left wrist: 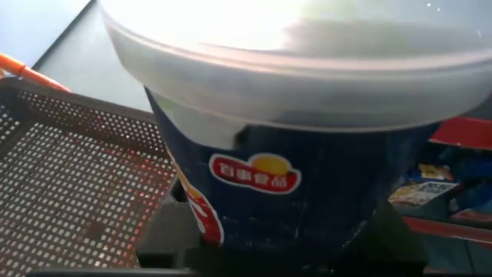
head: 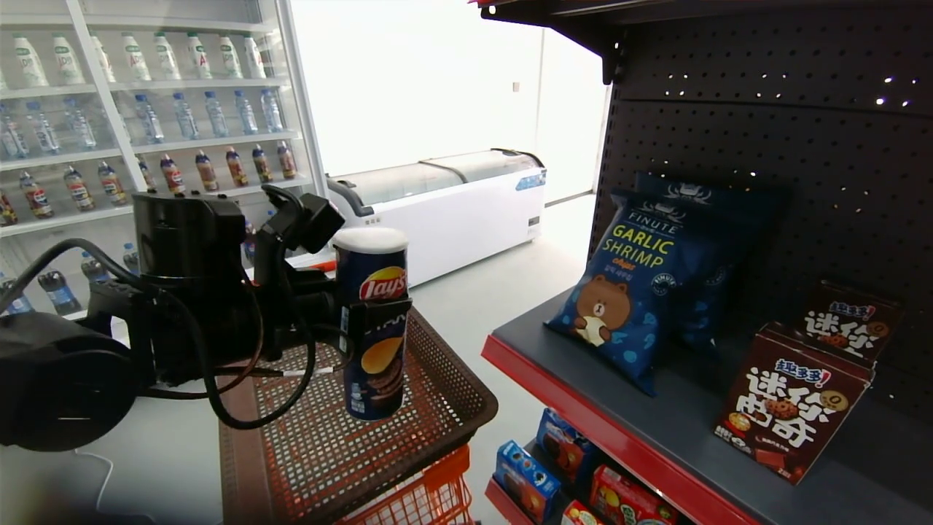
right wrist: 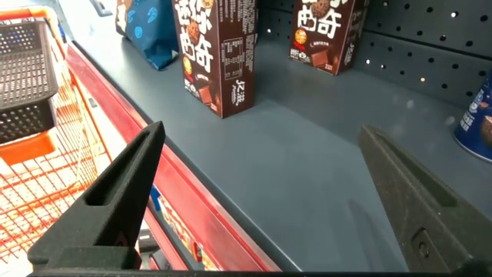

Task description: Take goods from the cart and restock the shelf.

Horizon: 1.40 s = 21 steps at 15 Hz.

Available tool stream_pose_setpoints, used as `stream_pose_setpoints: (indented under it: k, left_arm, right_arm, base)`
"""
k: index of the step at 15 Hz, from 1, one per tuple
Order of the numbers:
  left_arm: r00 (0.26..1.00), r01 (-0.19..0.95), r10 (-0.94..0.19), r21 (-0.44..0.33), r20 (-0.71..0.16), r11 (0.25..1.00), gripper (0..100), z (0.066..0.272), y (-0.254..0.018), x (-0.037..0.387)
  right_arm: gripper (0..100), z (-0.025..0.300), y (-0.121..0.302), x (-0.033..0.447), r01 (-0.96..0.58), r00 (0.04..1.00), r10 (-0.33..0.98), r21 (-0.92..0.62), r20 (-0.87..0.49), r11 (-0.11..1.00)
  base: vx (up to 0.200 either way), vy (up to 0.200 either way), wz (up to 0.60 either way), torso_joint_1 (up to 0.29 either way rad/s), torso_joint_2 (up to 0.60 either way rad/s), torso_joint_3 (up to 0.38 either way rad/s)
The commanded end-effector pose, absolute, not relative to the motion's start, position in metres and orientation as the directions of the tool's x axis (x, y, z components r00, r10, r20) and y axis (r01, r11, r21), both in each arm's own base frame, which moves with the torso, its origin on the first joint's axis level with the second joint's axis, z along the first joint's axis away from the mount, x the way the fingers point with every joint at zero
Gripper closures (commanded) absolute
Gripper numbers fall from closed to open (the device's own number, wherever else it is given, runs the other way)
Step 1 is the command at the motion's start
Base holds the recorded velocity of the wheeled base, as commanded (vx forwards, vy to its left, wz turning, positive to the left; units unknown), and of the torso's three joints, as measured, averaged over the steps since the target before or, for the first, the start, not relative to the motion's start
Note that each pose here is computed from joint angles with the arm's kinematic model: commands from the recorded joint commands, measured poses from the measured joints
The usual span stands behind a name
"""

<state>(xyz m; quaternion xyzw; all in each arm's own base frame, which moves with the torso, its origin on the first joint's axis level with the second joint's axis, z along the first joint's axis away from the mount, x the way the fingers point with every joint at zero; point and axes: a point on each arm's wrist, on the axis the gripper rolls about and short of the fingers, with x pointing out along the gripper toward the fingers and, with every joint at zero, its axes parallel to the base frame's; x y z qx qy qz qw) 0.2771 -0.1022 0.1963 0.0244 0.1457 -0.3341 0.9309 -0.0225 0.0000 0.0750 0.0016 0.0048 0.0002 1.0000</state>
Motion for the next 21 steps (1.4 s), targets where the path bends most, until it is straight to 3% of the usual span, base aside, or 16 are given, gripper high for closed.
stream_pose_setpoints:
  k: [1,7,10,14,15,17,21]
  left_arm:
    - [0.741,0.636,-0.625,-0.042,-0.247,0.770,100,0.210,-0.095,0.255]
    - [0.735,0.636,-0.632,-0.073,-0.245,0.768,100,0.205,-0.062,0.239]
    - [0.652,0.739,-0.733,-0.054,-0.194,0.672,100,0.211,-0.068,0.239]
    - [0.648,0.747,-0.742,-0.045,-0.173,0.663,100,0.216,-0.072,0.254]
    - [0.615,0.776,-0.772,-0.048,-0.159,0.628,100,0.220,-0.074,0.259]
    - [0.548,0.824,-0.821,-0.066,-0.162,0.563,100,0.218,-0.085,0.259]
    - [0.493,0.854,-0.852,-0.087,-0.174,0.512,100,0.210,-0.100,0.266]
  right_arm:
    - [0,0.075,0.000,-0.022,-0.002,1.000,0.002,0.003,-0.011,1.000]
    - [0,0.075,0.000,-0.022,-0.003,1.000,0.003,0.003,-0.011,1.000]
    - [0,0.075,0.000,-0.022,-0.003,1.000,0.003,0.003,-0.012,1.000]
    - [0,0.075,0.000,-0.022,-0.003,1.000,0.003,0.003,-0.011,1.000]
    - [0,0.075,0.000,-0.022,-0.003,1.000,0.003,0.002,-0.011,1.000]
    - [0,0.075,0.000,-0.022,-0.003,1.000,0.003,0.003,-0.011,1.000]
    - [0,0.075,0.000,-0.022,-0.003,1.000,0.003,0.002,-0.011,1.000]
  base:
    - [0.000,0.000,0.00,0.000,0.00,0.000]
    - [0.000,0.000,0.00,0.000,0.00,0.000]
    - [0.000,0.000,0.00,0.000,0.00,0.000]
    - [0.000,0.000,0.00,0.000,0.00,0.000]
    - [0.000,0.000,0.00,0.000,0.00,0.000]
    - [0.000,0.000,0.00,0.000,0.00,0.000]
    - [0.000,0.000,0.00,0.000,0.00,0.000]
